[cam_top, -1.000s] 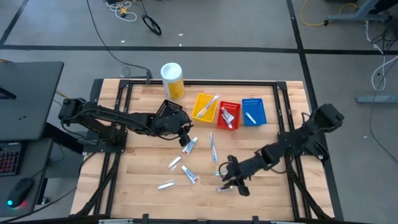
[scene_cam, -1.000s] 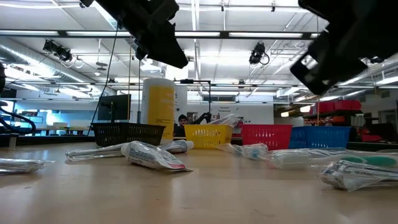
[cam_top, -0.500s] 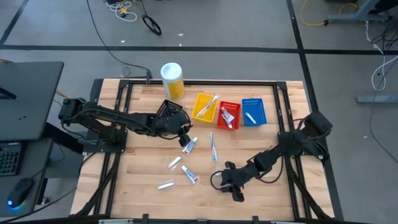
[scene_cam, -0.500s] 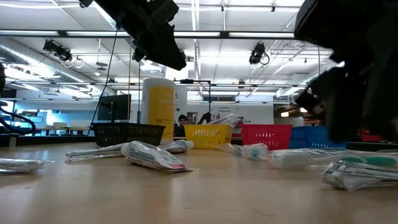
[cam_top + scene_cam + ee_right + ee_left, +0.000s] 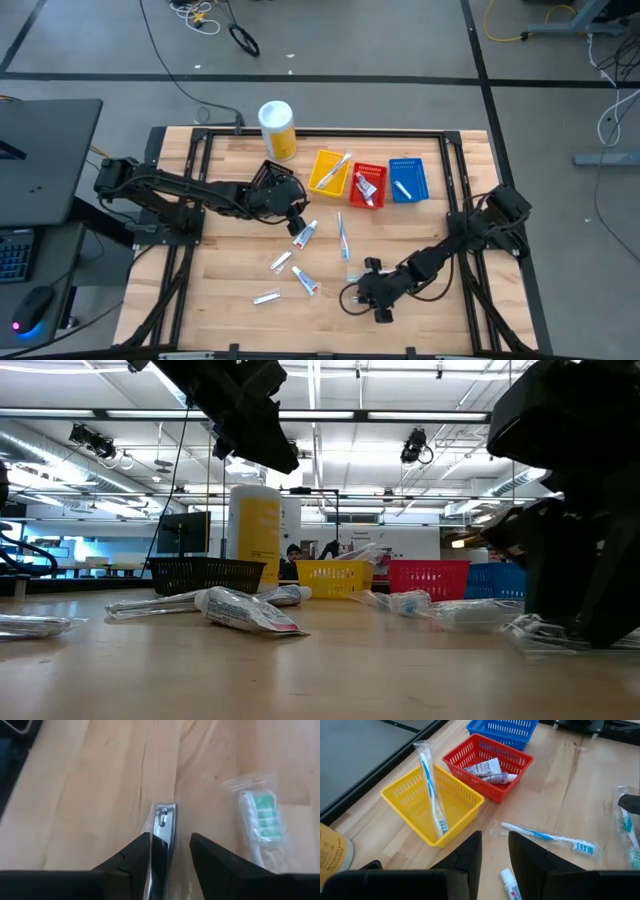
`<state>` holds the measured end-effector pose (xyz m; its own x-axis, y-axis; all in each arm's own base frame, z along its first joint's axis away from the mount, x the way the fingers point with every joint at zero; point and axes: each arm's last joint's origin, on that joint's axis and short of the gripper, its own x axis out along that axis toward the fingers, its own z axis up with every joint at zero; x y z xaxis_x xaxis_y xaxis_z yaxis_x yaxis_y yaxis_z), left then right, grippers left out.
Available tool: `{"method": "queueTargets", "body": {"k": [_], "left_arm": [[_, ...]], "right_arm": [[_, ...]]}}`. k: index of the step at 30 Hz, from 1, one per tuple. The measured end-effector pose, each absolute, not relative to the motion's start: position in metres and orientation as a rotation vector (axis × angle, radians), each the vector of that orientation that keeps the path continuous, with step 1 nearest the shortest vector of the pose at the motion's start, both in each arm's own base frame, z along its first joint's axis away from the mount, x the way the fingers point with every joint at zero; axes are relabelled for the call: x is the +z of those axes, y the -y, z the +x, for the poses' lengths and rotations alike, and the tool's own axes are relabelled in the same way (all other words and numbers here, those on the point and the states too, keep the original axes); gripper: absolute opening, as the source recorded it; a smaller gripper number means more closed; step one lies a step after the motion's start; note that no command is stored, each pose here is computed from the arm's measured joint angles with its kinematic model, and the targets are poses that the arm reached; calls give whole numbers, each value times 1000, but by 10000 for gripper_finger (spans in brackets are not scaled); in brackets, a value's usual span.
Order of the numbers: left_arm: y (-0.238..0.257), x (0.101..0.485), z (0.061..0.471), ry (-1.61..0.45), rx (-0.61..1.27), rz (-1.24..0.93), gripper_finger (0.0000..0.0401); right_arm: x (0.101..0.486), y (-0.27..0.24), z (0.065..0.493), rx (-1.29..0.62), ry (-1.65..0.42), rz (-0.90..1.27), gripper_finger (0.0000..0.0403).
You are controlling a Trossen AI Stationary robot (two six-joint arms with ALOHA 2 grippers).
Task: Pick & Place Travel size toiletries
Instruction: Put the silver nail cutter into the blue bin
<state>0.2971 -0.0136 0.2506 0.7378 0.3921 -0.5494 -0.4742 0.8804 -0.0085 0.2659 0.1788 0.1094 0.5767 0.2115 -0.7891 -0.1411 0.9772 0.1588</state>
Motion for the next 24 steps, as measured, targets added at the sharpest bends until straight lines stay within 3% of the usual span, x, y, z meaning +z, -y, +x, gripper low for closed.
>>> {"method": "queueTargets", "body": {"k": [11,17,24], "left_arm": [[14,250,297,-577,469,-121,105],[13,250,297,-578,469,-113,105],[14,251,297,-575,470,-115,105]], "right_arm": [[110,-178,266,188,-914,32,60],[132,-168,270,192,-849,87,52],[185,-124,257,24,-829,93,50]]}}
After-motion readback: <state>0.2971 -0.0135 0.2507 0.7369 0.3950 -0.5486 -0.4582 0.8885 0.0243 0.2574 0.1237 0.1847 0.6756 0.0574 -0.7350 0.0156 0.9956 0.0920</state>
